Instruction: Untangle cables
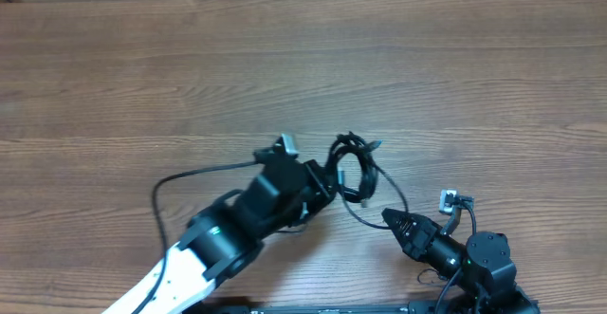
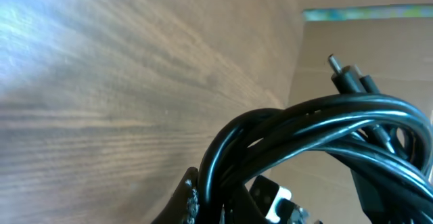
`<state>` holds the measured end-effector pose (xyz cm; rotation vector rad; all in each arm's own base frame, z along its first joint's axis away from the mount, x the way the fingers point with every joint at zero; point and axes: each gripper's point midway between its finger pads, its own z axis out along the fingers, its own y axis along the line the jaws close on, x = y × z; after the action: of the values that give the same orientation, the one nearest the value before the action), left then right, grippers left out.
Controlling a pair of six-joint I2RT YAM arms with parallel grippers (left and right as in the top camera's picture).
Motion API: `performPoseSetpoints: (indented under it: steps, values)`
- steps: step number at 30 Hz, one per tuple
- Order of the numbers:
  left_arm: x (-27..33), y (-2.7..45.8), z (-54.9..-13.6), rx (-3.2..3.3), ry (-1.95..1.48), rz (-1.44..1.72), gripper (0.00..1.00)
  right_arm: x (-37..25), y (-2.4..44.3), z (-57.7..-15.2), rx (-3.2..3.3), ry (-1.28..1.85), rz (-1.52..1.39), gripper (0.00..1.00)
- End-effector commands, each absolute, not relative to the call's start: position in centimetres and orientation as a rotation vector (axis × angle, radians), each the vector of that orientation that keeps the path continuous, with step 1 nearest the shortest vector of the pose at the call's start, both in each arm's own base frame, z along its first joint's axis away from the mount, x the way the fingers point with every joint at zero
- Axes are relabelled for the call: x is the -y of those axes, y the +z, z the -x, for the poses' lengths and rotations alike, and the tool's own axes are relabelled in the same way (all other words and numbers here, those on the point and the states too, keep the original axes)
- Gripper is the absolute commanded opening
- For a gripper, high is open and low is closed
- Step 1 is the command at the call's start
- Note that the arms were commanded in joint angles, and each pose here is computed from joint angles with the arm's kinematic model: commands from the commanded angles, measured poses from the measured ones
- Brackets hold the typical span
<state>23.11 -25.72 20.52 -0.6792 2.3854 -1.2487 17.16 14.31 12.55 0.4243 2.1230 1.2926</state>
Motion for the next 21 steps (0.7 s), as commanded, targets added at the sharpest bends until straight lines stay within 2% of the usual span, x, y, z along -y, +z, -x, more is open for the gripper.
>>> performPoseSetpoints:
  steps: [1, 5, 7, 8, 9, 12, 17, 20, 21]
  values:
    - [23.3, 23.4, -23.6, -2.282, -1.155, 0.470, 0.04, -14.6, 13.0, -17.1, -2.110, 1.301, -0.372, 0.14]
    - [19.7, 22.0, -23.8, -2.280, -0.915, 0.496, 0.04, -17.0, 16.9, -15.5, -1.995, 1.479, -0.101, 0.44]
    - [17.6, 20.9, -23.6, -2.291, -0.793, 0.564, 0.04, -17.5, 18.5, -15.1, -1.936, 1.527, -0.026, 0.65]
    - [15.8, 20.0, -23.1, -2.290, -0.737, 0.709, 0.04, -17.3, 19.0, -15.4, -1.917, 1.507, -0.036, 0.82]
    - [15.0, 19.7, -22.8, -2.283, -0.718, 0.786, 0.04, -17.0, 19.2, -15.7, -1.909, 1.482, -0.043, 0.89]
    - [12.9, 20.2, -21.9, -2.245, -0.674, 0.864, 0.04, -16.1, 20.1, -16.7, -1.913, 1.380, -0.079, 0.93]
    - [9.5, 24.4, -19.9, -2.171, -0.632, 0.805, 0.04, -14.6, 21.5, -18.1, -1.988, 1.162, -0.101, 1.00]
    - [7.8, 24.9, -19.2, -2.143, -0.585, 0.809, 0.04, -16.1, 22.5, -18.0, -2.046, 1.210, -0.025, 1.00]
    - [7.3, 24.1, -19.0, -2.134, -0.583, 0.911, 0.04, -17.6, 23.1, -17.3, -2.049, 1.312, 0.068, 1.00]
